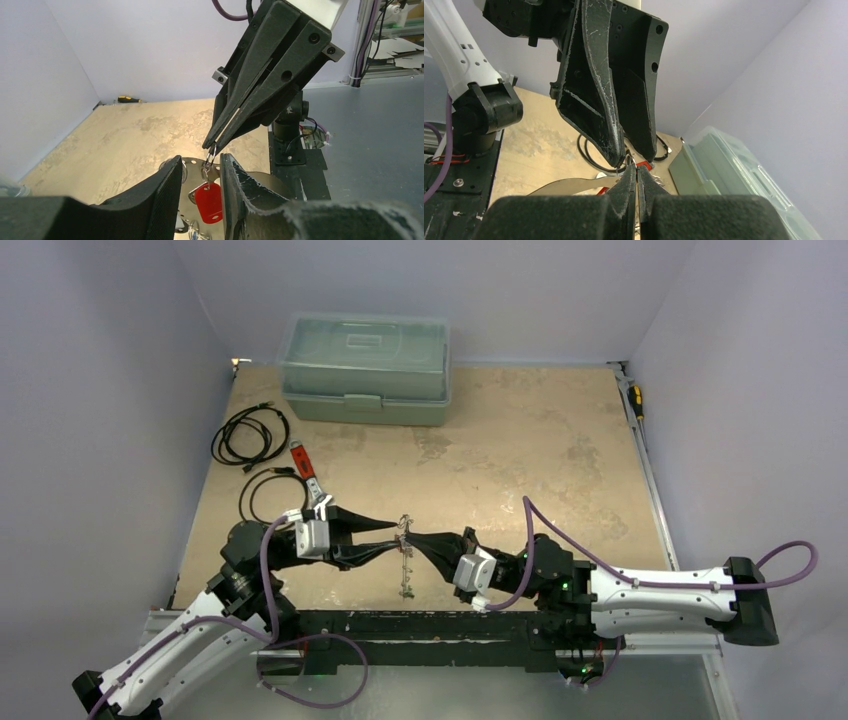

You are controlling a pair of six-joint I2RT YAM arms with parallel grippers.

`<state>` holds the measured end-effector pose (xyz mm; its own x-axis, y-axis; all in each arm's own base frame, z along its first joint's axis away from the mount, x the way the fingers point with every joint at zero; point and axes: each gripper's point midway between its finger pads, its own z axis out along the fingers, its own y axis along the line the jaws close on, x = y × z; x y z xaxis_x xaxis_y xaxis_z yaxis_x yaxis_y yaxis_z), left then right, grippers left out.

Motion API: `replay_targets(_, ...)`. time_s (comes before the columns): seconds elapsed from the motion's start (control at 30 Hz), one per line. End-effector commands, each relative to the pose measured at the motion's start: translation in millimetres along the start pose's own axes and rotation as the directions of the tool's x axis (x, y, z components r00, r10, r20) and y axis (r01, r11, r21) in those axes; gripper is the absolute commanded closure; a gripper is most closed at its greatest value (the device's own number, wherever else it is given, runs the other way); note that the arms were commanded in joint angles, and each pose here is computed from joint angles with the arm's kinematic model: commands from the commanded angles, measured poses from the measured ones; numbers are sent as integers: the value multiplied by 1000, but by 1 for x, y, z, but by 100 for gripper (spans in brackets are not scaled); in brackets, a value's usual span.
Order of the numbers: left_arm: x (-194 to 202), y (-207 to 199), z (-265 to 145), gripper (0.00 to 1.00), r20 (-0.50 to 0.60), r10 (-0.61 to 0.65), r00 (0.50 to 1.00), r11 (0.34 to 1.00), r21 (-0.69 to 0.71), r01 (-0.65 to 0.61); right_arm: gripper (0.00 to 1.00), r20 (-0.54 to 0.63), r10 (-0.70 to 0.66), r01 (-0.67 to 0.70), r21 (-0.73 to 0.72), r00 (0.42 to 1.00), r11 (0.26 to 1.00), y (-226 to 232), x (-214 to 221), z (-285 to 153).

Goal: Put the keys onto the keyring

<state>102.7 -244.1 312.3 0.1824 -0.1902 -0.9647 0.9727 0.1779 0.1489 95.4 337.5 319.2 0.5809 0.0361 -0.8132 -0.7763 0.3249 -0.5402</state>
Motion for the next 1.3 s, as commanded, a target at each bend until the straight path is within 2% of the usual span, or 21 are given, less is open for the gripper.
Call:
replay_targets(0.0, -8, -4, 3, 69, 35, 21, 999, 999, 33, -22, 100, 142, -3, -9, 84, 990, 996, -32, -49, 4)
replay_targets(0.43, -5, -4, 4, 71, 29, 3, 1000, 999, 33, -4, 100, 163, -7, -7, 82, 987, 997, -32, -55, 6)
replay_targets(0.57, -6, -4, 4, 77, 32, 2, 999, 999, 33, -3, 100, 168, -3, -11, 79, 986, 997, -31, -55, 7)
replay_targets(0.8, -7, -4, 4, 99, 33, -9, 999, 999, 34, 8, 100, 183, 2, -14, 63, 983, 998, -27, -57, 12)
replay_targets(1.17, -15, 0, 0, 100, 46, 30, 998, 1000, -8, -30, 100, 145, 22, -31, 65, 989, 997, -26, -48, 17)
replay_targets(1.27, -15, 5, -2, 100, 41, 41, 998, 999, -38, -40, 83, 97, 47, -51, 35, 994, 998, -22, -44, 21)
